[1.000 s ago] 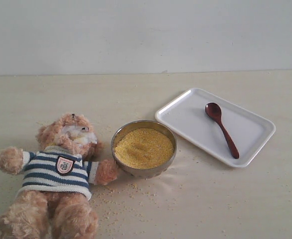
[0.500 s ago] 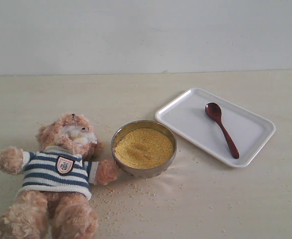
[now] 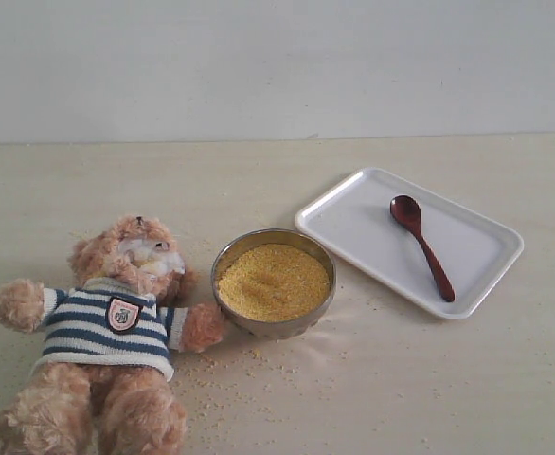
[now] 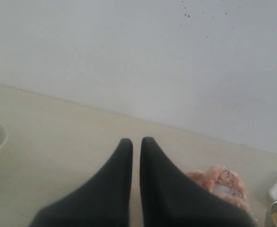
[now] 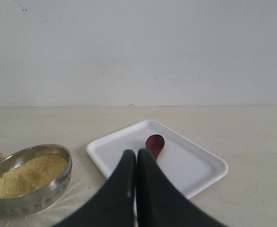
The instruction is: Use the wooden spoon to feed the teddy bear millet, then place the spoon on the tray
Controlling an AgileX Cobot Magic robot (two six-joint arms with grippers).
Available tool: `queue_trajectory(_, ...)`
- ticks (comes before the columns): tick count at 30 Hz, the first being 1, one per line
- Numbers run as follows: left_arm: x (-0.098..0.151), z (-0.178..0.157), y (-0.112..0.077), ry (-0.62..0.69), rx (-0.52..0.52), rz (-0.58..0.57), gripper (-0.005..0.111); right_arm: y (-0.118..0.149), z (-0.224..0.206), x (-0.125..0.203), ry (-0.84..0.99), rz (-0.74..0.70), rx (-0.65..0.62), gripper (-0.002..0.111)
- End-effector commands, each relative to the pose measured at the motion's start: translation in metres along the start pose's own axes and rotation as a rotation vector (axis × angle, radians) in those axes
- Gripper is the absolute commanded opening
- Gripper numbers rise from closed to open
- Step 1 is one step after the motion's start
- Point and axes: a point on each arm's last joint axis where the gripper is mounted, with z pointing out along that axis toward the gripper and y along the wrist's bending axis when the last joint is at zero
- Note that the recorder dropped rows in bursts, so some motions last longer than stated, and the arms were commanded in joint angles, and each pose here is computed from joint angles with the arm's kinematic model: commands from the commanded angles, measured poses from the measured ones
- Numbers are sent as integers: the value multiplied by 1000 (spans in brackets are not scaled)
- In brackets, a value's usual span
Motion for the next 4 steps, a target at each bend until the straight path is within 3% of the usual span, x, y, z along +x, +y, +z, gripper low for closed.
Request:
queue_trajectory(1,1,0,0,2,4,-2,6,0,0,-1,-14,-11,4,0)
queue_trajectory(4,1,0,0,2,4,-2,6,0,0,-1,-14,-11,4,0)
